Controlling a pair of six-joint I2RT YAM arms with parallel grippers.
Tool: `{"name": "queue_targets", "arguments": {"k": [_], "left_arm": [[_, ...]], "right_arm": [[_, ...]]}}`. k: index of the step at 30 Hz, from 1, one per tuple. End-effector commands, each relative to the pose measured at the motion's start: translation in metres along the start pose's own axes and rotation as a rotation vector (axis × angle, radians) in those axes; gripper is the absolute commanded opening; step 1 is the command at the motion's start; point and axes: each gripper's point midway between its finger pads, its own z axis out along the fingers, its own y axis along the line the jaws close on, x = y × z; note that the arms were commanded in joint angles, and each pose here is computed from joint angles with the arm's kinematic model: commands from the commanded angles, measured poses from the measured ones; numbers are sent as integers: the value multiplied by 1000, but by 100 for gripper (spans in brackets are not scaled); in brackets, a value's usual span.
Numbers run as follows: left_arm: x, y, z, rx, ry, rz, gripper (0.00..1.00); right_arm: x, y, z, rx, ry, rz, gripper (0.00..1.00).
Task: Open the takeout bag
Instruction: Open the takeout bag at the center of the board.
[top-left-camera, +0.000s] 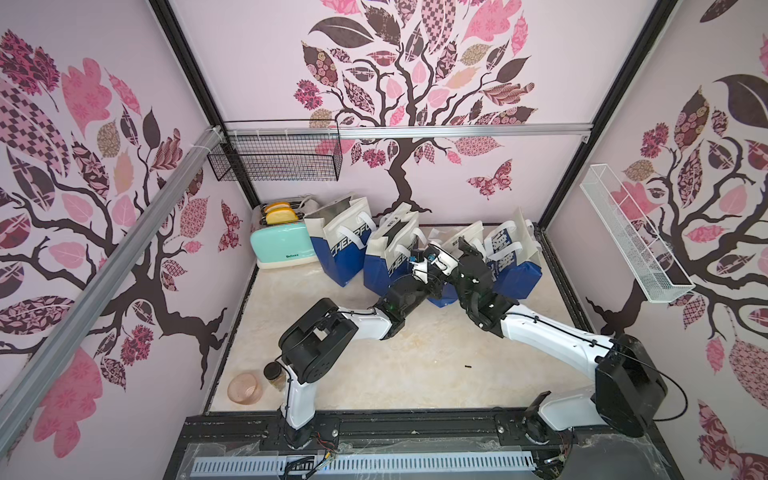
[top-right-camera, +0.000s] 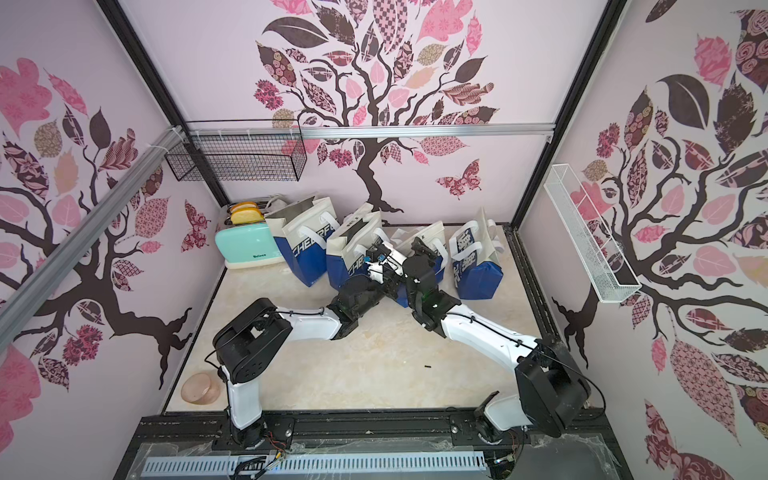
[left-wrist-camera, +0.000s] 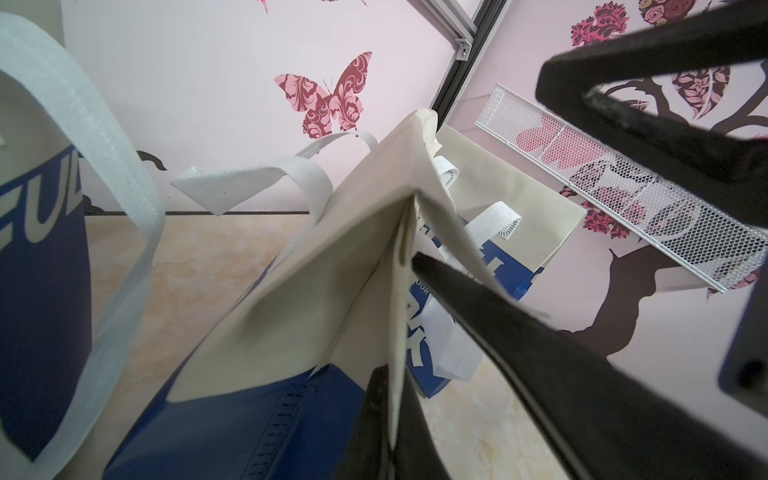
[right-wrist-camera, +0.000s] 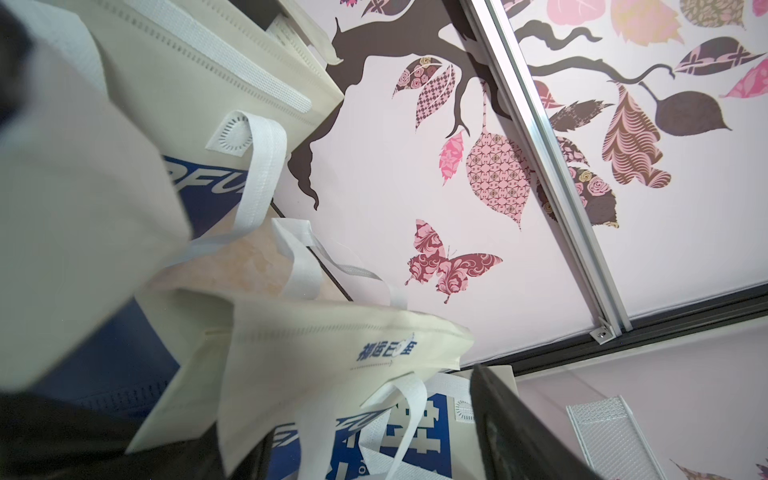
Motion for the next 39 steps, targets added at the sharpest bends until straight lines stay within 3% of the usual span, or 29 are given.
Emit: {"name": "queue_targets", "arguments": {"k": [1, 7, 15, 28, 32, 39], "left_arm": [[2, -3, -4, 9, 8, 15, 6], [4, -2, -7, 10, 20, 23, 4], [7, 0, -12, 0, 34, 28, 4], [11, 1, -14, -6, 54, 31, 3], [13, 1, -16, -8, 62, 31, 3], [15, 3, -18, -13, 70, 30, 3]], "right_arm": [[-17, -9, 3, 32, -34, 17, 72], [-21, -13, 10, 64, -24, -16, 64], [-33, -33, 11, 119, -34, -34, 72], [-34, -28, 14, 94, -33, -52, 66], [-33, -29, 11, 79, -28, -53, 79], [-32, -35, 13, 71, -20, -58, 79]]}}
